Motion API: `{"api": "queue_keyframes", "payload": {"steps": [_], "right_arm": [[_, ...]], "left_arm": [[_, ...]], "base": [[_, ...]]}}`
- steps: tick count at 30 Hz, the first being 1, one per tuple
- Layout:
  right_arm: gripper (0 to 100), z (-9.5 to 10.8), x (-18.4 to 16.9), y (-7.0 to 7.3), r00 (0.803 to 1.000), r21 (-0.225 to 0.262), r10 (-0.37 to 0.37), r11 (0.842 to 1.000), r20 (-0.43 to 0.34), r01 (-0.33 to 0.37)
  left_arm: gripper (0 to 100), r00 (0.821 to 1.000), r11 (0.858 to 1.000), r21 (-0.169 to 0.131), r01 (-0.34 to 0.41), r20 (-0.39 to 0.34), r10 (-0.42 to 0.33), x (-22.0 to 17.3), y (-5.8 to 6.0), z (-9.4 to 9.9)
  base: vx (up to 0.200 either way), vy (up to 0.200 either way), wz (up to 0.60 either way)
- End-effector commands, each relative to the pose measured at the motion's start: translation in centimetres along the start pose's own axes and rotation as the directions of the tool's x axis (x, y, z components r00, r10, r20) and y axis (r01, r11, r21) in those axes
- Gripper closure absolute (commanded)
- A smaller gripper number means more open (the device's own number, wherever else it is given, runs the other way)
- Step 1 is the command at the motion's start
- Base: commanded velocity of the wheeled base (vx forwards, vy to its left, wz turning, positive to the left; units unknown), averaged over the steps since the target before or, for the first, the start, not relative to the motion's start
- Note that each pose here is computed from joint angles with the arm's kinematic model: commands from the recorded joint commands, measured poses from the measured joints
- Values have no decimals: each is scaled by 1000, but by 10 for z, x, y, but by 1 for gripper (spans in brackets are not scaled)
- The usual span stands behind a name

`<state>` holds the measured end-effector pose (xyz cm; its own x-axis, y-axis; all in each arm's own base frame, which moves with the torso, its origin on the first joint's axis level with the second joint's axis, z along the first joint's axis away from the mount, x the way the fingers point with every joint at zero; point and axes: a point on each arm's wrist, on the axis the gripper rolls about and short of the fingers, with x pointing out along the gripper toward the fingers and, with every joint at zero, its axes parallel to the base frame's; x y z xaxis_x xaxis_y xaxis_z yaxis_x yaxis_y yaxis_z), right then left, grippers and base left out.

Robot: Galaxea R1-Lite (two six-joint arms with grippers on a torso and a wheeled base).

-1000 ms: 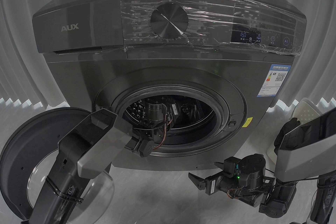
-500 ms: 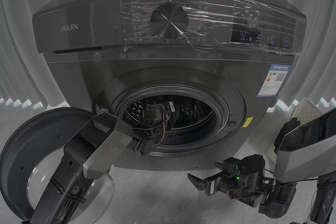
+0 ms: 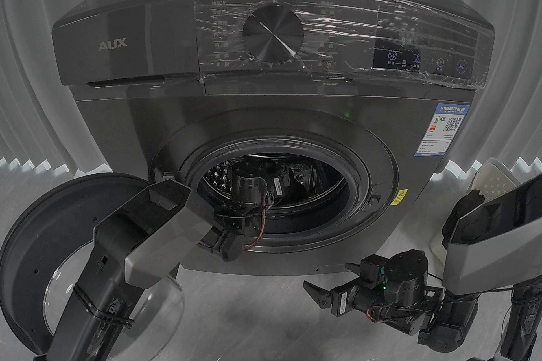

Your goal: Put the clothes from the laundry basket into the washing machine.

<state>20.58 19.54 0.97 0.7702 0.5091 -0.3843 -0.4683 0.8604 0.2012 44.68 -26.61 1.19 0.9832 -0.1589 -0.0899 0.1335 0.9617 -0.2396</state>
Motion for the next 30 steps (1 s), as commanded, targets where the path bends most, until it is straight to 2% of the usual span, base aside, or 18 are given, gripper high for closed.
{"api": "queue_keyframes", "payload": {"steps": [1,2,3,6,10,12,14,16,17,18,20,22,23,26,27,28,29,30], "right_arm": [[0,0,-3,-1,1000,1,-3,1000,-5,3],[0,0,-3,-1,1000,1,-3,1000,-5,3],[0,4,-6,0,1000,2,0,1000,8,-1],[0,7,-10,0,1000,3,4,1000,16,-5],[0,11,-22,1,1000,0,16,1000,25,-16],[0,12,-26,3,999,-1,23,1000,28,-23],[0,17,-40,6,998,-5,42,999,42,-42],[0,19,-44,8,997,-5,50,999,53,-49],[0,26,-50,11,994,-2,51,999,92,-51],[0,29,-52,12,993,0,47,999,104,-47],[0,42,-63,14,985,21,29,999,171,-33],[0,49,-71,14,978,35,28,999,206,-36],[0,55,-78,12,972,44,25,998,232,-37],[0,63,-93,6,962,60,13,998,274,-30],[0,63,-94,5,961,62,11,998,278,-29],[0,65,-100,1,957,69,0,997,290,-20],[0,65,-101,0,956,70,-1,997,293,-20],[0,69,-108,-5,948,82,-19,997,317,-7]], "left_arm": [[0,994,998,31,57,-95,-54,-58,-20,17],[0,994,998,31,57,-95,-54,-58,-20,17],[0,987,995,37,98,-131,-92,-87,-31,13],[0,979,990,46,137,-162,-128,-115,-37,10],[0,963,977,51,206,-185,-194,-156,-49,17],[0,961,975,52,216,-189,-203,-162,-50,18],[0,951,961,30,275,-155,-268,-191,-58,34],[0,947,955,19,295,-137,-289,-201,-60,42],[0,937,944,8,330,-121,-327,-224,-61,57],[0,936,942,4,335,-118,-332,-228,-60,60],[0,923,930,-33,367,-109,-368,-259,-52,79],[0,921,925,-59,374,-96,-379,-272,-45,90],[0,923,925,-69,373,-77,-377,-280,-36,101],[0,927,928,-76,366,-60,-370,-295,-21,111],[0,927,928,-76,366,-60,-370,-297,-20,111],[0,935,935,-76,345,-55,-350,-303,-13,112],[0,935,935,-76,345,-55,-350,-303,-13,112],[0,949,949,-71,309,-48,-312,-307,-7,112]], "base": [[0,0,0],[0,0,0],[0,0,0],[0,0,0],[0,0,0],[0,0,0],[0,0,0],[0,0,0],[0,0,0],[0,0,0],[0,0,0],[0,0,0],[0,0,0],[0,0,0],[0,0,0],[0,0,0],[0,0,0],[0,0,0]]}}
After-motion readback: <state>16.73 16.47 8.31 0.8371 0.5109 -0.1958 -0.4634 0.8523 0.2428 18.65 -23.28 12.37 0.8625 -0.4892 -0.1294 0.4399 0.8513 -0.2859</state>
